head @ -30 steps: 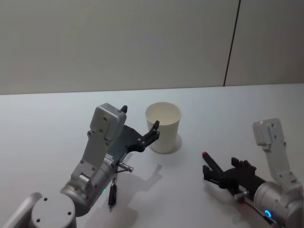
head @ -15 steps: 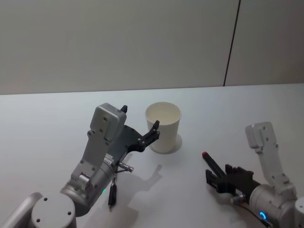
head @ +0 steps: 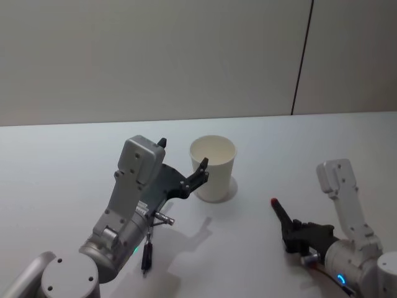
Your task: Place the pen into the pen holder.
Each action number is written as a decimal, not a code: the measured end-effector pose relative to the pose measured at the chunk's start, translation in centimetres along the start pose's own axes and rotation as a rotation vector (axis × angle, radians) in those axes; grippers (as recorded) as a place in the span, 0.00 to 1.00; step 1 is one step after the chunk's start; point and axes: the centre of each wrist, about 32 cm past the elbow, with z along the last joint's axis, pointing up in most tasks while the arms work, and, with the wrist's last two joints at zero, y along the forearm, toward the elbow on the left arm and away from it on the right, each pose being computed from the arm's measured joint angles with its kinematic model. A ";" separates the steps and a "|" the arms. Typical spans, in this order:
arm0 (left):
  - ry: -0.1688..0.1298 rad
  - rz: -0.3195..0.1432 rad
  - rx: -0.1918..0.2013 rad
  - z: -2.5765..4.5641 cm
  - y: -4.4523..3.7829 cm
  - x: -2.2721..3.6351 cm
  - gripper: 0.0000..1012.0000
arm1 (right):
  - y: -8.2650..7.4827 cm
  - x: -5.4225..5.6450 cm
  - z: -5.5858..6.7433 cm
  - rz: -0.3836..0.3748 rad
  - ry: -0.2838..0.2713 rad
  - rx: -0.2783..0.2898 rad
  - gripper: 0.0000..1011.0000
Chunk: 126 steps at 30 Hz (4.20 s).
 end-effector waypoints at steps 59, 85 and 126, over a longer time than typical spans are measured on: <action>0.000 0.000 0.000 0.00 0.00 0.00 0.99 | -3.5 0.0 0.1 0.000 -0.316 0.610 0.18; 0.000 0.000 0.000 0.00 0.00 0.00 0.99 | -1.1 3.3 0.2 0.065 -0.444 0.825 0.18; 0.000 0.000 0.000 0.00 0.00 0.00 0.99 | 8.1 9.4 4.3 0.348 -0.442 1.062 0.18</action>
